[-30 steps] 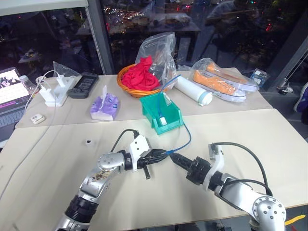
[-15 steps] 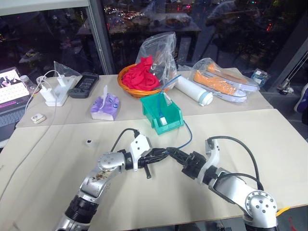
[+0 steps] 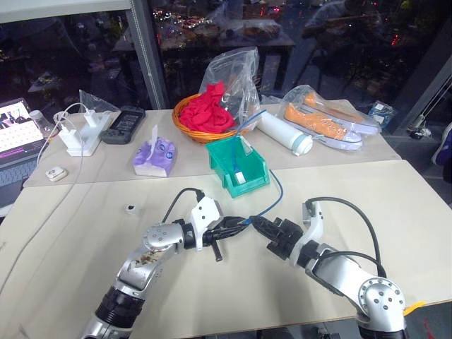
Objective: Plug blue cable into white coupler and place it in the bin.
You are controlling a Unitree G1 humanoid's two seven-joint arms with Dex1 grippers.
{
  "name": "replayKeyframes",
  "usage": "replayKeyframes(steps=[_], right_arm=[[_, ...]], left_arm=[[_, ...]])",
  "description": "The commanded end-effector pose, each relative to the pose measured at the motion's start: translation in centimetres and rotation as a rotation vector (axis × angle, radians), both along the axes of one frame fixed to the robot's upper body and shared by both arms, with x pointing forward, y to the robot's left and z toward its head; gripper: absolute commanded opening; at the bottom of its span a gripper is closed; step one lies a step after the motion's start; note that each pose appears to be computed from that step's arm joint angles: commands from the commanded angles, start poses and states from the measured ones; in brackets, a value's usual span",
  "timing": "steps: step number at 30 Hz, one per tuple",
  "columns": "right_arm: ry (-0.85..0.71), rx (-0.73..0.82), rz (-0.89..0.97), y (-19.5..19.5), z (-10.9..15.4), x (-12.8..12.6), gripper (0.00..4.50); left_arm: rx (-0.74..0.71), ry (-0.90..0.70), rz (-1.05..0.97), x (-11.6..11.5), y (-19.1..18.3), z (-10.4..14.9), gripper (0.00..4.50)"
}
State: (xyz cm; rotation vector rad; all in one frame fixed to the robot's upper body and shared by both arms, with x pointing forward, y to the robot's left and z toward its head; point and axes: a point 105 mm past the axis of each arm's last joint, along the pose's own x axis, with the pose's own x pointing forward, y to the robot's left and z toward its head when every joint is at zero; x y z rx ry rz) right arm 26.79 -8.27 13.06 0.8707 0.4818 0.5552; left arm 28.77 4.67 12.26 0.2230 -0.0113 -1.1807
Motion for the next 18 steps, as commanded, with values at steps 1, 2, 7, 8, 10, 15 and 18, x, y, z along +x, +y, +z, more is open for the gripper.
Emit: replayKeyframes(steps=[1,2,7,8,10,15,18], right_arm=[[-0.081,0.040,0.059,1.06,1.86,-0.46,0.04],[-0.090,0.044,0.066,1.16,2.02,-0.48,0.04],[-0.111,0.050,0.097,1.57,2.32,-0.74,0.04],[-0.111,0.052,0.100,1.61,2.32,-0.76,0.04],[-0.113,0.055,0.101,1.66,2.34,-0.79,0.04],[-0.138,0.029,0.123,1.86,2.57,-1.06,0.04],[-0.155,0.016,0.136,2.03,2.75,-1.15,0.04]], left_arm=[[-0.015,-0.032,-0.026,-0.42,-0.66,0.92,0.08],[-0.015,-0.032,-0.025,-0.41,-0.65,0.92,0.08],[-0.012,-0.033,-0.021,-0.39,-0.58,0.89,0.08],[-0.012,-0.032,-0.020,-0.39,-0.57,0.90,0.08],[-0.013,-0.032,-0.018,-0.39,-0.57,0.90,0.08],[-0.015,-0.028,-0.006,-0.33,-0.54,0.86,0.08],[-0.014,-0.028,0.003,-0.25,-0.48,0.83,0.08]])
